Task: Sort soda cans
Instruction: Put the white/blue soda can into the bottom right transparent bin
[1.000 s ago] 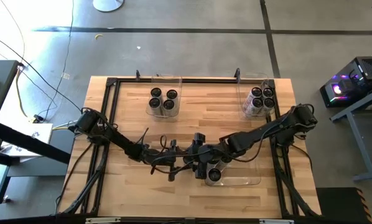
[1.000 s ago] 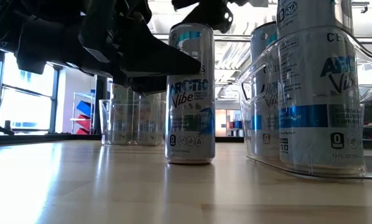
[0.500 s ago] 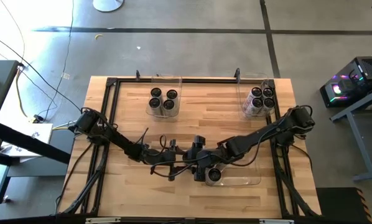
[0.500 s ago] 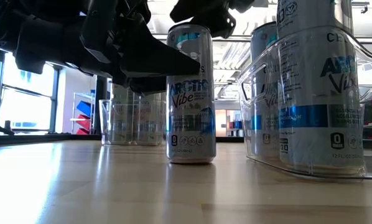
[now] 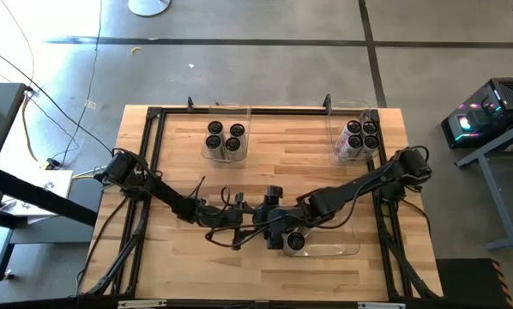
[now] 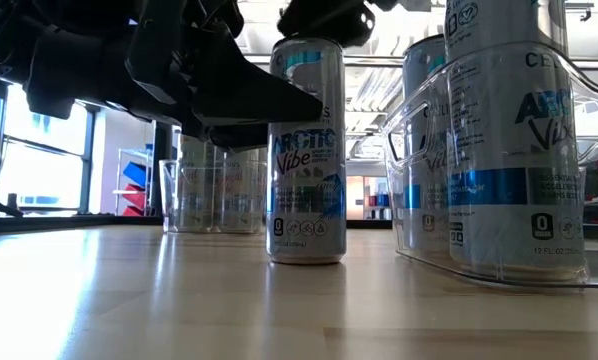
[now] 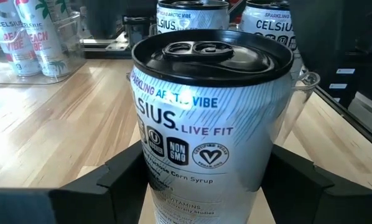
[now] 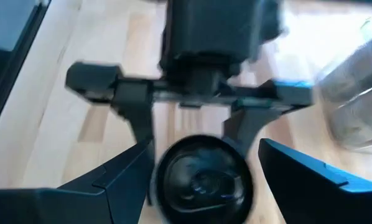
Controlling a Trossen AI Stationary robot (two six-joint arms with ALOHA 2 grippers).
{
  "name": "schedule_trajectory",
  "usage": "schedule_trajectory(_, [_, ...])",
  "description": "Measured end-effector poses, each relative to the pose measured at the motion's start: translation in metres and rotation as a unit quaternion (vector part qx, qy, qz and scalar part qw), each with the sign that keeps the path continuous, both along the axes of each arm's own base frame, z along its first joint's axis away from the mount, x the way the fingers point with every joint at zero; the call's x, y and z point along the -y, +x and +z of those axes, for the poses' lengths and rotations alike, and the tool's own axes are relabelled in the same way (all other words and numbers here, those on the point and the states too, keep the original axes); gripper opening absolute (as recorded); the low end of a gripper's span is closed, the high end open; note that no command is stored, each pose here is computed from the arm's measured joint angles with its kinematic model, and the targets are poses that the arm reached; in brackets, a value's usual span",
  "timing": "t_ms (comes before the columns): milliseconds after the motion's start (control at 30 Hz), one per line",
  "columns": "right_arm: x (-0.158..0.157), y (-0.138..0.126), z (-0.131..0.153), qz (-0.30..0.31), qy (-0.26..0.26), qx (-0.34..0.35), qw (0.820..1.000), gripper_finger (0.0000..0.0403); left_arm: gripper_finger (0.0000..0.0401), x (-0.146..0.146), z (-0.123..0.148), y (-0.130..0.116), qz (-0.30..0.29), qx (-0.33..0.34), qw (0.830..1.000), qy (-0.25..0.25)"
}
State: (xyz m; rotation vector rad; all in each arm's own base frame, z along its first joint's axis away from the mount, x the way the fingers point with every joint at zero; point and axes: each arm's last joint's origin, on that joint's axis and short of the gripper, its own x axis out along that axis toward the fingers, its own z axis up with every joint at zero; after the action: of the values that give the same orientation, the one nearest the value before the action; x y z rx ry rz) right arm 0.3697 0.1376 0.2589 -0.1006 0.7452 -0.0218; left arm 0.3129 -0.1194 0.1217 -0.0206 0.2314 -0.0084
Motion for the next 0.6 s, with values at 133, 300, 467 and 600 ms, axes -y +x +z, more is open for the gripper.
schedule_trajectory(133, [0.001,0.003,-0.009,0.001,0.01,-0.018,1.0,0.0287,0.0251,0.0,0.0,0.0,0.0,-0.001,1.0,0.001])
schedule_trajectory(300, [0.001,0.008,-0.022,0.001,0.007,-0.037,0.999,0.0287,0.0251,0.001,0.0,0.0,-0.001,-0.001,1.0,0.002])
schedule_trajectory(467, [0.003,0.011,-0.028,-0.002,0.01,-0.047,0.999,0.0287,0.0251,0.001,0.0,-0.001,0.0,-0.001,1.0,0.001])
schedule_trajectory(600, [0.005,0.011,-0.028,-0.01,0.018,-0.05,0.999,0.0275,0.0255,0.002,-0.001,-0.001,-0.004,-0.002,1.0,0.0])
